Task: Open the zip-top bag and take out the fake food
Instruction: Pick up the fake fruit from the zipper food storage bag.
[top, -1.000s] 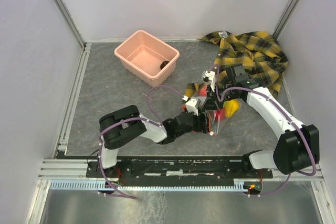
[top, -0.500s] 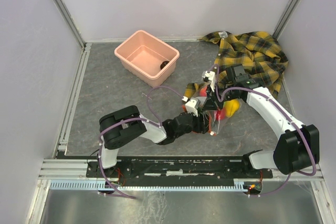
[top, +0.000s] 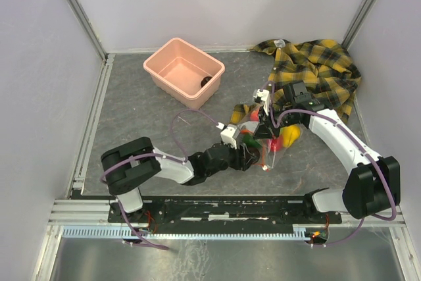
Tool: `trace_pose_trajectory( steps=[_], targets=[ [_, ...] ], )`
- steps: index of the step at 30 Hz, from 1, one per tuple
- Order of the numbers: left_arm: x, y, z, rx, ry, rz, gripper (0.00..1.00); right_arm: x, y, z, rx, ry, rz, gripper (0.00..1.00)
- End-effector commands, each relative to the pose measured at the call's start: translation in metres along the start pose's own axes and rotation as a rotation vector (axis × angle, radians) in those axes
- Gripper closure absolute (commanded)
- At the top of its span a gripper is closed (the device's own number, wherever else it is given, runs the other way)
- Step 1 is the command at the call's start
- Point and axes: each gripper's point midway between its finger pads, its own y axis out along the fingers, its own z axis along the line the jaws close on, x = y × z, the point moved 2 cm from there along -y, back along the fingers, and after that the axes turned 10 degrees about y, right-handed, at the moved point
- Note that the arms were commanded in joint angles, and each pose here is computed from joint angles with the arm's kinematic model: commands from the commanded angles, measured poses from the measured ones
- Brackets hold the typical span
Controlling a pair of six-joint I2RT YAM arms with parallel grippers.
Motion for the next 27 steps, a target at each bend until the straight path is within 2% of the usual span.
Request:
trace_pose_trajectory(
  steps=[1,10,27],
  targets=[
    [0.017,-0.015,0.001,0.016,0.023,-0.048,0.64,0.019,-0.007,0.006,0.016,-0.061,-0.051,0.99],
    [0.028,-0.031,0.002,0.028,0.000,-0.050,0.63,0.019,-0.008,0.004,0.012,-0.057,-0.050,0.98],
    [0.046,-0.065,0.011,0.024,-0.046,0.036,0.62,0.017,-0.008,0.002,0.006,-0.053,-0.045,0.98]
  ],
)
